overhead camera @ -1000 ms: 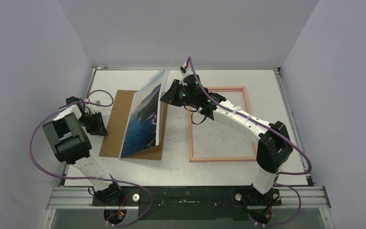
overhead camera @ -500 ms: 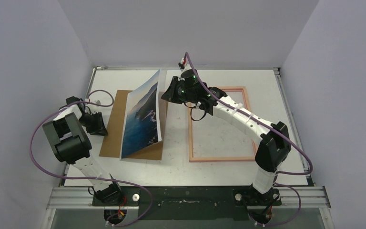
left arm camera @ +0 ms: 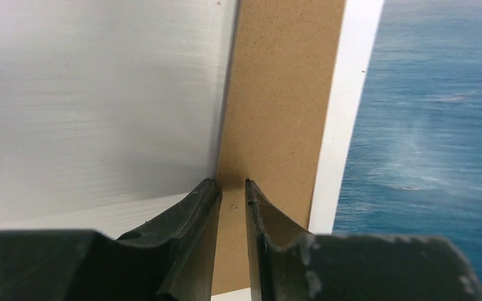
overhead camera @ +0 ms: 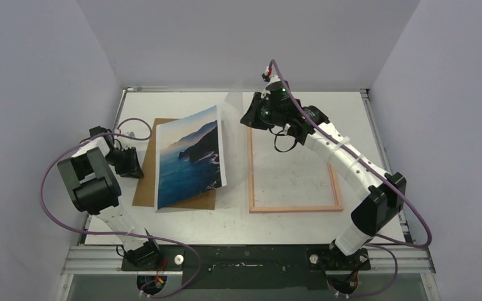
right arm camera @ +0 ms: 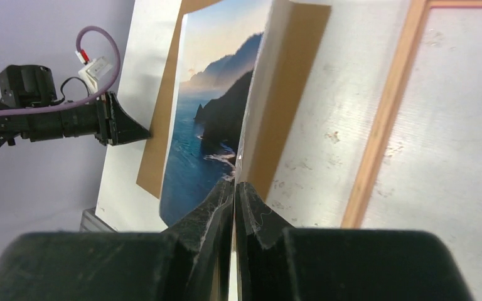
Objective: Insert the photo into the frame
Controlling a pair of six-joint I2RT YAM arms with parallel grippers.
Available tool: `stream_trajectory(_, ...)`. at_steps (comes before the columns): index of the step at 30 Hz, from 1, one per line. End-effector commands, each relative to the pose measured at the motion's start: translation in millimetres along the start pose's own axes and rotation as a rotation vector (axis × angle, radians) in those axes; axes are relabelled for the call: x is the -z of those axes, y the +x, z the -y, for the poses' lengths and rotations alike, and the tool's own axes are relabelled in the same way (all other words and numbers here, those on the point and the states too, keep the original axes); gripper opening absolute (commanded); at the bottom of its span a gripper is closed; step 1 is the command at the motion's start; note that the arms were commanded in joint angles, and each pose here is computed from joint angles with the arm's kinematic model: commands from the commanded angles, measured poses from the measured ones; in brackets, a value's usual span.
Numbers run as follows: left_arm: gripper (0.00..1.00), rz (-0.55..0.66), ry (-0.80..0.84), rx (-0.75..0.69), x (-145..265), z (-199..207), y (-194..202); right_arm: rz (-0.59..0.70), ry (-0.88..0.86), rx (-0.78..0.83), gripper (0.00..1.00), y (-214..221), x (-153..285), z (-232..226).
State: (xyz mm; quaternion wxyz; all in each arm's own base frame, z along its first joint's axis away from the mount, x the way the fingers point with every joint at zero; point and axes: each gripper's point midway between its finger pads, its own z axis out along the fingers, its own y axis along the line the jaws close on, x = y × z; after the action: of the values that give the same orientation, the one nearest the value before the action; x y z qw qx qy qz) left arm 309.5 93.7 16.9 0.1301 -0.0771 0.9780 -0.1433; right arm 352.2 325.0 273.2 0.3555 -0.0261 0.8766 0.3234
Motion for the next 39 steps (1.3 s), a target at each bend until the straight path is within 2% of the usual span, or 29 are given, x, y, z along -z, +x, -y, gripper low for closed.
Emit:
stream_trajectory(1,0.21,-0.002,0.013,-0.044,-6.5,8.8,-3.3,0.097,-0.008,0.034,0.05,-25.6,51.3,1.7)
stream_trajectory(7,0.21,0.006,0.008,-0.053,-3.7,14.2,-5.4,0.126,0.031,0.032,0.05,-33.2,82.2,20.5)
stream_trajectory(12,0.21,0.019,-0.005,-0.06,8.7,14.0,-9.3,0.182,0.017,0.042,0.05,-48.9,111.6,15.7)
stream_trajectory(17,0.25,0.041,-0.019,-0.07,30.5,13.2,-16.8,0.198,0.004,0.054,0.05,-56.6,122.6,8.8)
stream_trajectory(24,0.44,0.085,-0.043,-0.094,81.0,12.9,-27.4,0.235,0.022,0.063,0.05,-71.4,138.3,10.9)
stream_trajectory(27,0.53,0.15,-0.038,-0.123,108.7,26.0,-40.0,0.286,0.074,0.07,0.05,-85.9,155.6,19.3)
stream_trajectory(30,0.54,0.178,0.02,-0.191,125.6,68.4,-47.7,0.346,0.14,0.064,0.05,-99.6,176.4,33.1)
stream_trajectory(34,0.58,0.152,0.093,-0.316,112.7,149.5,-46.1,0.402,0.208,0.045,0.05,-106.0,198.2,52.3)
stream_trajectory(37,0.86,0.127,0.158,-0.411,89.2,218.9,-40.2,0.409,0.241,0.034,0.05,-104.4,206.3,63.5)
stream_trajectory(39,0.94,0.106,0.198,-0.459,71.7,260.5,-36.4,0.425,0.292,0.024,0.05,-104.0,214.4,73.7)
